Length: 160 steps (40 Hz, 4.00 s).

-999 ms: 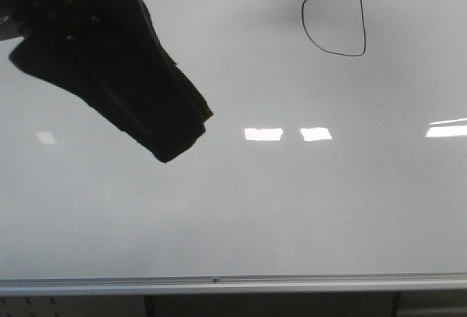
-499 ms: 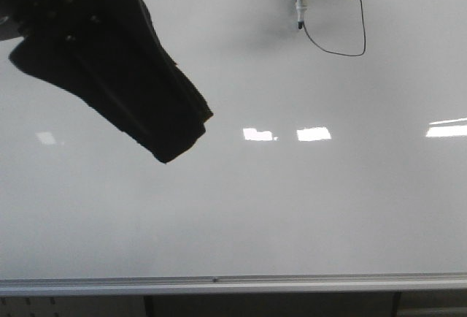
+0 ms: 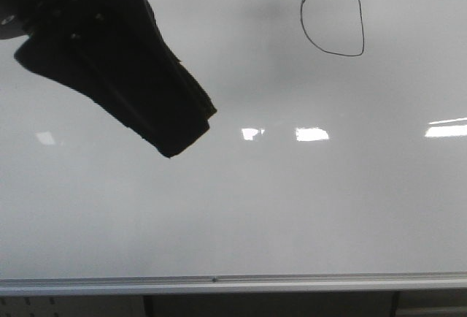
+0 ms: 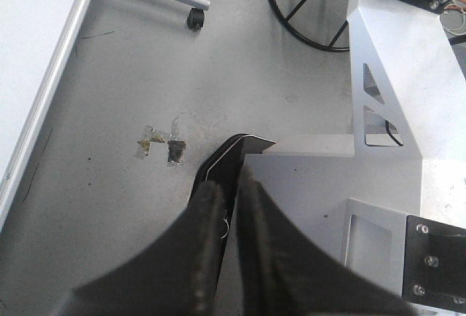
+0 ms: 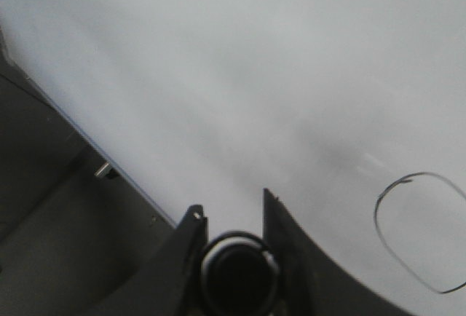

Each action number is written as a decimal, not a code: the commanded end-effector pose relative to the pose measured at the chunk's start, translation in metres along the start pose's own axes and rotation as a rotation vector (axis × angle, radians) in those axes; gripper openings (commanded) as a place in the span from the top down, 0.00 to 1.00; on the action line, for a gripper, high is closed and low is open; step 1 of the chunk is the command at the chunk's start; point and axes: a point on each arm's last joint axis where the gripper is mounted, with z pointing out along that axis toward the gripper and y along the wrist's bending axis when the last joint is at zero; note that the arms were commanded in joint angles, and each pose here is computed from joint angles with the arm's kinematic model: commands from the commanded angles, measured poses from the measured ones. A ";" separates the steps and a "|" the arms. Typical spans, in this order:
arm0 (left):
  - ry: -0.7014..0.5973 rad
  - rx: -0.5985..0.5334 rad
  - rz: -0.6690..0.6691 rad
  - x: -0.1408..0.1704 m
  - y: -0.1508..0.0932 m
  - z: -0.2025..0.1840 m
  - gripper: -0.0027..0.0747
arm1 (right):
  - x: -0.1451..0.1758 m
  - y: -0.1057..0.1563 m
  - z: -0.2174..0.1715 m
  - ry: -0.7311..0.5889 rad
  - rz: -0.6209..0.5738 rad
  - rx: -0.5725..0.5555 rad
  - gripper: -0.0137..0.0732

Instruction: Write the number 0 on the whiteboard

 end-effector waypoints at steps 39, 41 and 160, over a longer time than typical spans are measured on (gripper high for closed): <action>-0.284 0.021 -0.100 -0.031 -0.010 -0.018 0.29 | 0.111 0.078 -0.002 -0.022 0.046 -0.479 0.91; -0.285 0.024 -0.101 -0.031 -0.010 -0.018 0.36 | 0.111 0.078 -0.002 -0.025 0.047 -0.478 0.91; -0.190 -1.078 -1.027 0.144 0.227 -0.167 0.99 | 0.287 0.083 -0.090 -0.770 0.020 0.160 0.92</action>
